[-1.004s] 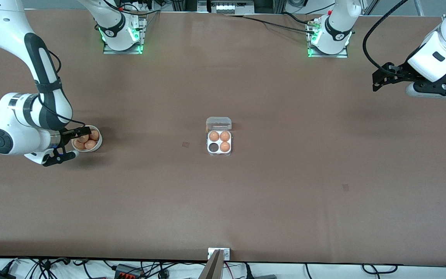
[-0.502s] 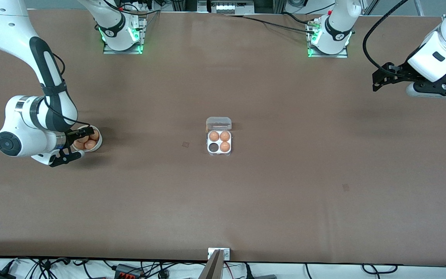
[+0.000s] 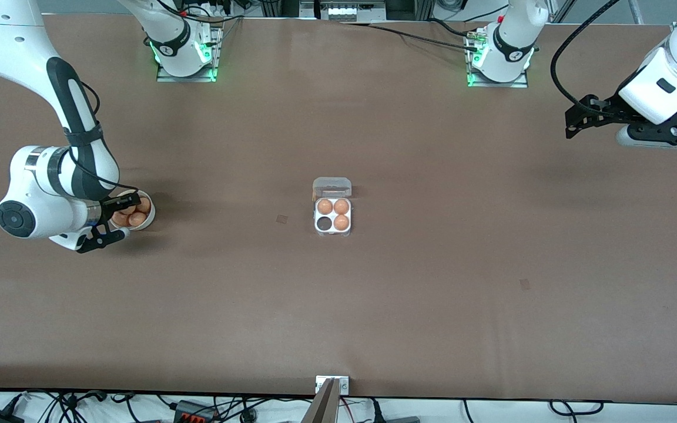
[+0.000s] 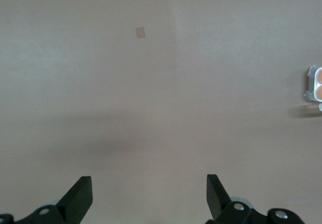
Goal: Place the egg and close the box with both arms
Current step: 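Lower the right gripper into the egg bowl and grasp an egg, then carry the egg with the right gripper over the egg box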
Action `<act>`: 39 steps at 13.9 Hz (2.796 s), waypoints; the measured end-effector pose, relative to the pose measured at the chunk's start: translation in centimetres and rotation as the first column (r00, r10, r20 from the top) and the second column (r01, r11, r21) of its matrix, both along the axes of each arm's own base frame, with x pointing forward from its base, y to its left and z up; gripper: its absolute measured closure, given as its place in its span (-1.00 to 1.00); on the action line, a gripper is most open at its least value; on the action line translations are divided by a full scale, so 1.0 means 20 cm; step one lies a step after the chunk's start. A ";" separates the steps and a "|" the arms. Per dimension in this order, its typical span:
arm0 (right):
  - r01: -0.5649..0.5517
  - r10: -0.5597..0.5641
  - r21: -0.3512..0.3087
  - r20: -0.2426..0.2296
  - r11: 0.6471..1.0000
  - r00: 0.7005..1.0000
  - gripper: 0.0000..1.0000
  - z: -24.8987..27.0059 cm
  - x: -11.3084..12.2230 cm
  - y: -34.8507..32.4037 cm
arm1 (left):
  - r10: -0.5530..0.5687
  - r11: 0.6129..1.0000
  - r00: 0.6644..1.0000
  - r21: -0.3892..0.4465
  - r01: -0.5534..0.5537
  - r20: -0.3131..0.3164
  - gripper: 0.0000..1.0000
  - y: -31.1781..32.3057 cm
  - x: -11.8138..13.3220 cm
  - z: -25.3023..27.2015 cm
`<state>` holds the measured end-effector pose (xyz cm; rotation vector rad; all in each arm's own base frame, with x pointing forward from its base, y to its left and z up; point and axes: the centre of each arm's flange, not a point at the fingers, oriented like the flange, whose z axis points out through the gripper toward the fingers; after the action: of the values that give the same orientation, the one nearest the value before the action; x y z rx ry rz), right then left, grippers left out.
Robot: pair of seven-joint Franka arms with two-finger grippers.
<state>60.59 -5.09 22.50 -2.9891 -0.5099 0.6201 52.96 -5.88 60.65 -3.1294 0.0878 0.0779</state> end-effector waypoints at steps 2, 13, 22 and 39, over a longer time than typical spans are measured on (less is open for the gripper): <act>-0.007 0.007 0.002 0.000 1.000 1.000 -0.02 0.00 0.00 0.00 | 0.000 1.000 1.000 0.000 0.000 0.000 -1.00 0.00 0.00 0.00; -0.055 0.055 0.021 0.007 0.998 0.998 0.04 0.09 0.05 0.01 | 0.000 1.000 1.000 0.000 0.000 0.000 -1.00 0.00 0.00 0.00; -0.083 0.047 0.207 0.172 0.975 0.984 0.04 0.56 0.30 0.47 | -0.002 1.000 1.000 0.000 0.002 0.000 -1.00 0.00 0.00 0.00; 0.072 -0.254 0.363 0.485 0.929 0.837 0.04 0.25 0.13 2.15 | -0.002 1.000 1.000 0.001 0.002 -0.010 -1.00 0.00 -0.01 0.00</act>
<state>63.14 37.98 27.50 -2.7943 -0.3207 -0.2958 52.84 -5.98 60.58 -3.1279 0.0908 0.0933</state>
